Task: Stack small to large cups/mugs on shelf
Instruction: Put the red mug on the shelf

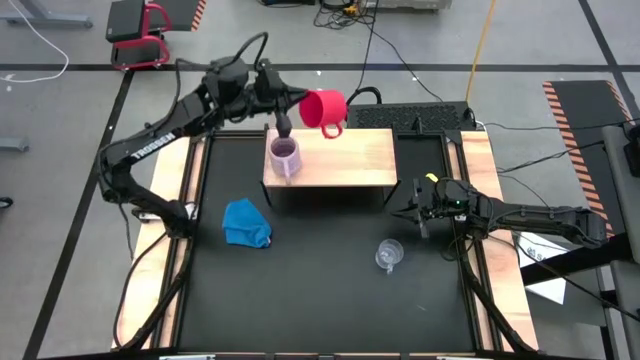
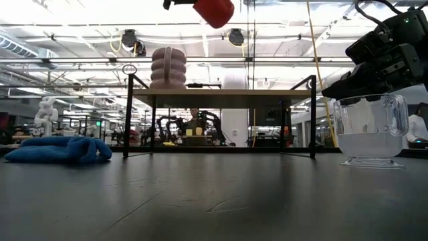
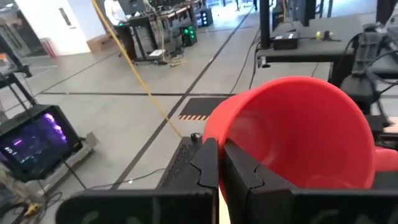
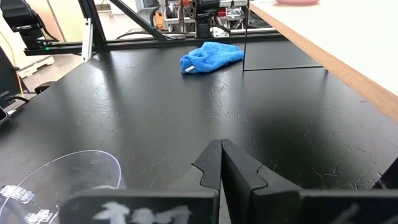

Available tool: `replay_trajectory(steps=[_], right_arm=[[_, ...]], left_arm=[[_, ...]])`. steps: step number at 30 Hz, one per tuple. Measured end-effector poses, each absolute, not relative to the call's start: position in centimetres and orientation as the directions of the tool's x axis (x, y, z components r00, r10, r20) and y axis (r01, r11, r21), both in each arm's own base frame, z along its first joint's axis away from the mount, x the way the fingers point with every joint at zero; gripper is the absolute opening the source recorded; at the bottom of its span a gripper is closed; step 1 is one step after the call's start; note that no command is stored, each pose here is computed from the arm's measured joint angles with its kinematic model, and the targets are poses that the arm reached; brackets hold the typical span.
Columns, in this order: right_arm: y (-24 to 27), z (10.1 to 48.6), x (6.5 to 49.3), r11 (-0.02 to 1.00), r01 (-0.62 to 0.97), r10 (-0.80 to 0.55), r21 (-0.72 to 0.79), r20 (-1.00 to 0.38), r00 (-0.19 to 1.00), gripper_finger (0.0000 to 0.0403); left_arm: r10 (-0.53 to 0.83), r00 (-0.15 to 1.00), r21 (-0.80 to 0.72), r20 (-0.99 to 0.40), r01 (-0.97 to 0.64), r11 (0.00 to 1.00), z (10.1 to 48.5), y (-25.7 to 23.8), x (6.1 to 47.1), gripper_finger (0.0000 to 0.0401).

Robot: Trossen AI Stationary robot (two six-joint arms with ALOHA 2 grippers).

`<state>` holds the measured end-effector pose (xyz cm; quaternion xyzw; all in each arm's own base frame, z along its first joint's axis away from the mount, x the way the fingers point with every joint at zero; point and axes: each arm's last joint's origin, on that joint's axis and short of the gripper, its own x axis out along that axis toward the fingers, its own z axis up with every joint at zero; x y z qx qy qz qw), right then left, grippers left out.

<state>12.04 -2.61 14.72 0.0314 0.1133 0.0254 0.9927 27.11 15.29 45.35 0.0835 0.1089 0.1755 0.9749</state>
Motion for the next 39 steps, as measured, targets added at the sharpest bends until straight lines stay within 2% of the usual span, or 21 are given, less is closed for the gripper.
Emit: replay_trajectory(steps=[9,18,31,39], right_arm=[[-2.6,14.7,12.0,0.997,-0.043,0.058,0.068,-0.224,0.973,0.0],[-2.6,14.7,12.0,0.997,-0.043,0.057,0.069,-0.224,0.973,0.0],[-2.6,14.7,12.0,0.997,-0.043,0.057,0.068,-0.224,0.973,0.0],[-2.6,14.7,12.0,0.997,-0.042,0.057,0.071,-0.224,0.973,0.0]], left_arm=[[0.339,0.912,0.184,-0.232,-0.301,0.936,47.1,17.8,28.1,0.0003],[0.283,0.888,0.189,-0.363,-0.227,0.955,47.8,20.0,30.2,0.0003],[0.202,0.81,0.209,-0.55,-0.1,0.973,44.2,23.0,32.8,0.0003],[0.15,0.773,0.299,-0.617,0.053,0.953,42.6,22.2,34.2,0.0003]])
